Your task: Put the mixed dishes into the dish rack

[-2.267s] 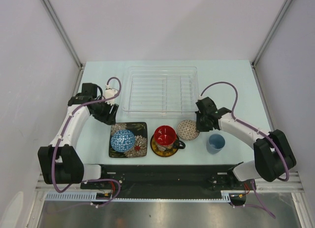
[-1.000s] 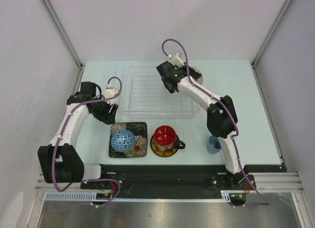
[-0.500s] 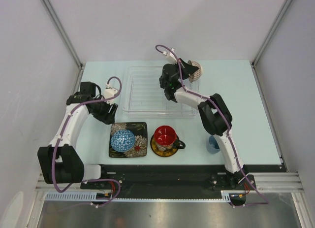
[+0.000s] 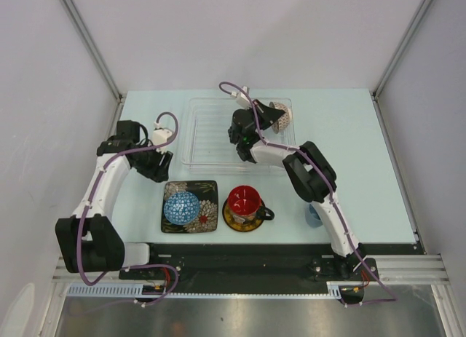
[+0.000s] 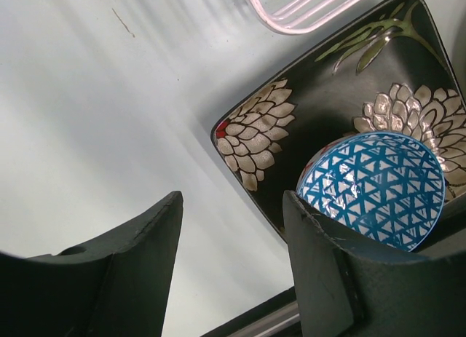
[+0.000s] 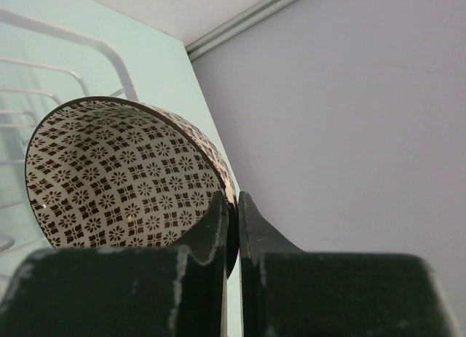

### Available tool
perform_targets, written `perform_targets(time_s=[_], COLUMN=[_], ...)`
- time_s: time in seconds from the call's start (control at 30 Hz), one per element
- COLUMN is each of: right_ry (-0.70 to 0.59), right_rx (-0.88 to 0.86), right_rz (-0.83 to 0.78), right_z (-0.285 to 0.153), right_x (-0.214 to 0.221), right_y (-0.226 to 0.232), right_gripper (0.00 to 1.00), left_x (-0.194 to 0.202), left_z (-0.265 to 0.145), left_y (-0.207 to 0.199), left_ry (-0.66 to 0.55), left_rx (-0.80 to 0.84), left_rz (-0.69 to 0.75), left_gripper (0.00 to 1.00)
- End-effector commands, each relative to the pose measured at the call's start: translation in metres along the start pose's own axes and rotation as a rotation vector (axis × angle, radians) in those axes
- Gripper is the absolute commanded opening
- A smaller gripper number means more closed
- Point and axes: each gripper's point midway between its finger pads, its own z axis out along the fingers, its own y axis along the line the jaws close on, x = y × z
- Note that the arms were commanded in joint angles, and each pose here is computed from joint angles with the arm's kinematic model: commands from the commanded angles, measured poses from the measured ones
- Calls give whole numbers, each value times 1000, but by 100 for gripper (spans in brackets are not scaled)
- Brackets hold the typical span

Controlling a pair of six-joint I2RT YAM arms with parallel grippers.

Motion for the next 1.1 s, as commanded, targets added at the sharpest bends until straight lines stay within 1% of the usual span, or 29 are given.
perform_targets(time_s=[0.0, 0.23, 0.43, 0.57, 0.67, 0.7, 0.73, 0.77, 0.83, 0.87, 0.93, 0.97, 1.07], right_ry=[177, 203, 231, 250, 266, 271, 274, 276, 275, 271, 261, 255, 229], right_rx=[66, 78, 73, 66, 63, 64, 64, 61, 58, 52, 43, 40, 23], right_rz=[90, 67, 65, 59, 72, 66, 71, 59, 68, 65, 83, 84, 107], right_z=[-4, 5, 1, 0, 1, 2, 2, 2, 1, -2, -6, -7, -17], right_x=[27, 37, 39, 43, 43, 45, 46, 47, 46, 46, 40, 38, 25], right_y=[-8, 4, 19, 30, 29, 30, 30, 31, 30, 30, 22, 18, -4], right_gripper=[0, 0, 0, 4, 13, 23, 29, 37, 43, 53, 63, 73, 84], left_x=[-11, -11, -13, -13, -11, -12, -11, -12, -12, -12, -12, -12, -13], left_z=[-8, -7, -7, -9, -8, -8, -8, -8, -10, -10, -10, -10, -10], left_y=[4, 6, 6, 7, 7, 6, 7, 7, 9, 9, 10, 9, 9], left_ry=[-59, -59, -60, -50, -45, -45, -43, -43, -44, -42, -43, -43, -49], left_rx=[-31, -36, -28, -30, -28, -25, -29, -29, -34, -36, -37, -37, -37], left_rz=[-1, -6, -12, -13, -23, -22, -25, -26, -25, -24, -22, -23, -18], left_gripper=[62, 62, 62, 62, 62, 62, 62, 63, 64, 64, 64, 64, 64])
